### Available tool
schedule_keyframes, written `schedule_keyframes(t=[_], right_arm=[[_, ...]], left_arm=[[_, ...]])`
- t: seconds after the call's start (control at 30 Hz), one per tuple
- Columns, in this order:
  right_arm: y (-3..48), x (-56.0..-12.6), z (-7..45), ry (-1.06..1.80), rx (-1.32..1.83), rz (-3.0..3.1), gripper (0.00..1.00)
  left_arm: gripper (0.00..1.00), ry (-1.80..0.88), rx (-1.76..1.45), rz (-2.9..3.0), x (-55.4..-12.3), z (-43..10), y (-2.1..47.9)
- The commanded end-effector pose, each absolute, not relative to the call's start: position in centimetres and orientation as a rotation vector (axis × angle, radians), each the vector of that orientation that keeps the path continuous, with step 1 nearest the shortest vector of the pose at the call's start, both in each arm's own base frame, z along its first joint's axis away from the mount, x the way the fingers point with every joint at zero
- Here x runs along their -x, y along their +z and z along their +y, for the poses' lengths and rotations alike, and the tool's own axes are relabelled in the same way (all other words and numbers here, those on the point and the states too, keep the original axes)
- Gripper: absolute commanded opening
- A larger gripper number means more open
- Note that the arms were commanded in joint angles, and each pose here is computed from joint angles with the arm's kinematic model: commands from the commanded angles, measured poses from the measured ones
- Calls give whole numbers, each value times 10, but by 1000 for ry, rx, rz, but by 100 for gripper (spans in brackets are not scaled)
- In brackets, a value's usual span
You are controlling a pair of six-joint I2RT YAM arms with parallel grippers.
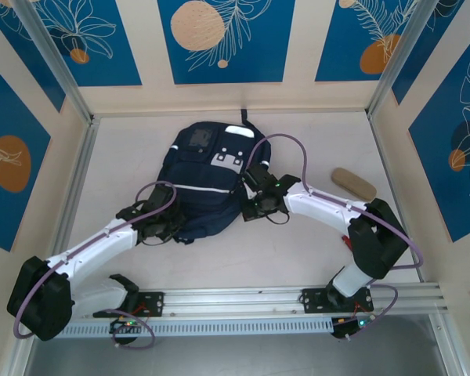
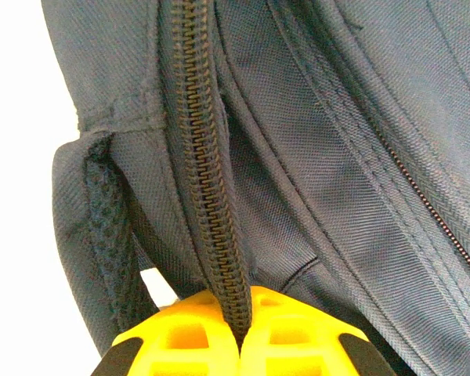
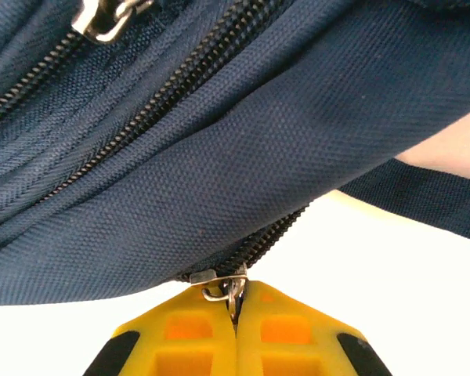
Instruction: Pack the student bag
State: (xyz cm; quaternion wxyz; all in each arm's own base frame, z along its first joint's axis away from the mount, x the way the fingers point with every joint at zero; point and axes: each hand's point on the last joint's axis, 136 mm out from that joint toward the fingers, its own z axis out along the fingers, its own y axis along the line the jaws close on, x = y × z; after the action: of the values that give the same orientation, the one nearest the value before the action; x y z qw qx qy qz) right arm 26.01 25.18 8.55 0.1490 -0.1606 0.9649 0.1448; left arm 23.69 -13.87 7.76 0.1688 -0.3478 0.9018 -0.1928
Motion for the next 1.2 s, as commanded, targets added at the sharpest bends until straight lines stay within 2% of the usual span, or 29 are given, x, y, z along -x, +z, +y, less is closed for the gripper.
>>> schedule_keyframes(t=[0.0,0.5,0.73,0.77,0.83,0.9,0.97,1.03,1.17], right_arm=[[89,-270,218,294,385,2783,0],[86,-360,182,291,209,2748,0],[94,-358,189,367,149,2779,0],[100,-352,194,437,137,2797,5],[114,-342,201,565,125,2797,22],[133,-330,210,691,142,2752,39],[151,-320,211,767,146,2705,51],[163,-313,204,791,107,2675,62],[171,-303,184,791,6,2640,76]], left_arm=[[0,-343,1005,2563,-229,-108,74],[0,-299,925,2654,-200,-96,76],[2,-388,847,2677,-205,-108,78],[8,-394,817,2687,-207,-110,82],[30,-396,750,2703,-210,-114,91],[44,-395,676,2701,-215,-116,105],[55,-409,586,2689,-221,-120,120],[63,-423,479,2683,-227,-126,135],[70,-446,163,2701,-239,-147,157]])
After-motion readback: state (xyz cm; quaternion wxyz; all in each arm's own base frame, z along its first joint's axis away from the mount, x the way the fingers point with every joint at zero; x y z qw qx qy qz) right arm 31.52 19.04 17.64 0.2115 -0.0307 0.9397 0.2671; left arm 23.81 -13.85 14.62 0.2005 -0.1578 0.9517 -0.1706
